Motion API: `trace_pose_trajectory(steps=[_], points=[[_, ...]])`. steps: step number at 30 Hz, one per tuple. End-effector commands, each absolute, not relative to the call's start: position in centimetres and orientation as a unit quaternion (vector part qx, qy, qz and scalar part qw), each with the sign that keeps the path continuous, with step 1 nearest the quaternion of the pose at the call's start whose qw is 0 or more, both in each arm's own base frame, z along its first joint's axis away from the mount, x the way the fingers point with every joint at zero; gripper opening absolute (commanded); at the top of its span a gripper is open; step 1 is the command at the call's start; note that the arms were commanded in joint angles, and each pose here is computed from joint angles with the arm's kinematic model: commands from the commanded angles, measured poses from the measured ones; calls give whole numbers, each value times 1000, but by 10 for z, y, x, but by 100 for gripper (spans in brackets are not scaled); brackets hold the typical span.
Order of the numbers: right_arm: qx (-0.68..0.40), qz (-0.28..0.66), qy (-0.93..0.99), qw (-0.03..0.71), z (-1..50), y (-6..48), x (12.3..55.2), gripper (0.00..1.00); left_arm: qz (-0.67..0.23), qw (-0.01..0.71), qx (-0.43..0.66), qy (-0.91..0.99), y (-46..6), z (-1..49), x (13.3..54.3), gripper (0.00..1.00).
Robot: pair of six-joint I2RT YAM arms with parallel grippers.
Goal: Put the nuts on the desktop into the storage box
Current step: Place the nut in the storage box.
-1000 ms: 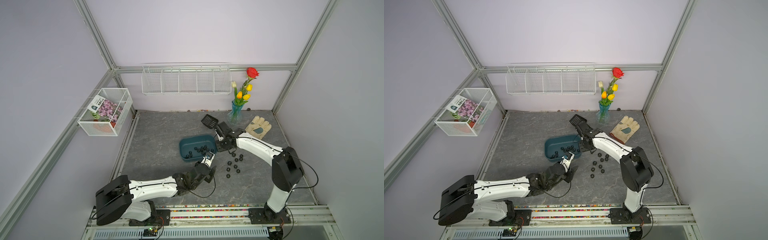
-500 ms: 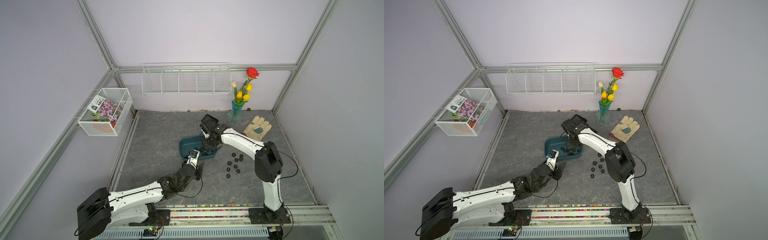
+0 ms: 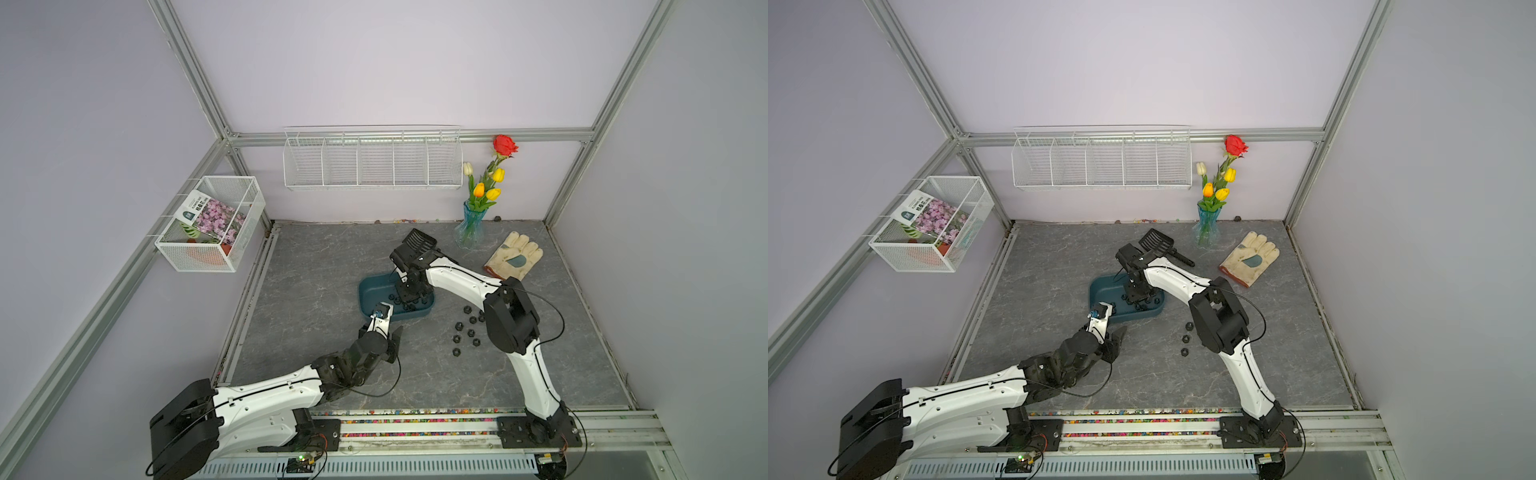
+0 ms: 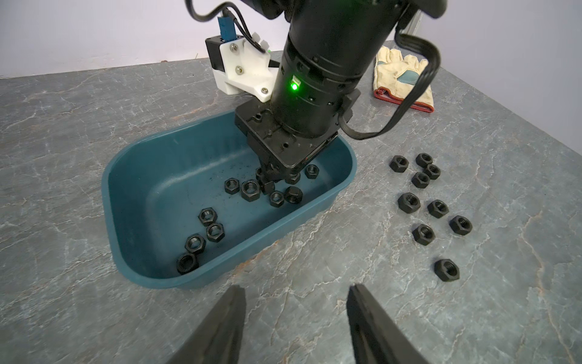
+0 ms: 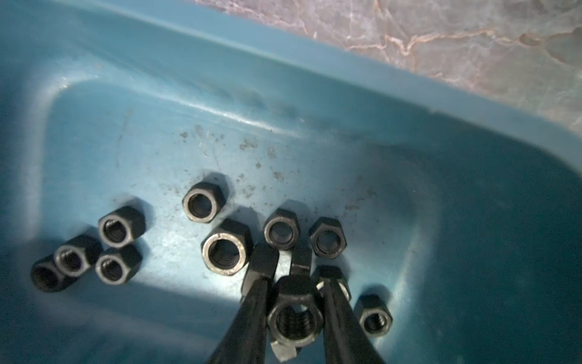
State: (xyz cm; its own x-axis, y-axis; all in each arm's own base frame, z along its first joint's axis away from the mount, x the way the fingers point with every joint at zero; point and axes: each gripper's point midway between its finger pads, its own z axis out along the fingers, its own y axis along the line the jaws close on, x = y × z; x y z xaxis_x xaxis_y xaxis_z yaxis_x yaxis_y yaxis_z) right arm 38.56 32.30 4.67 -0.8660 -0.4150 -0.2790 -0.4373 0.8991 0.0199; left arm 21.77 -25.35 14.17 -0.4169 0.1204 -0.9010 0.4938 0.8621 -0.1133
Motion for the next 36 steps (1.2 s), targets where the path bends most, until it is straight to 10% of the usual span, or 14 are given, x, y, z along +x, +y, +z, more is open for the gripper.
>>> trace_pose_trajectory(steps=[1, 36], points=[[-230, 35, 966, 117, 33, 324, 382, 21, -176, 502, 184, 827, -250, 134, 219, 57], [-230, 23, 966, 113, 35, 320, 382, 44, -179, 490, 200, 829, -258, 131, 218, 57]])
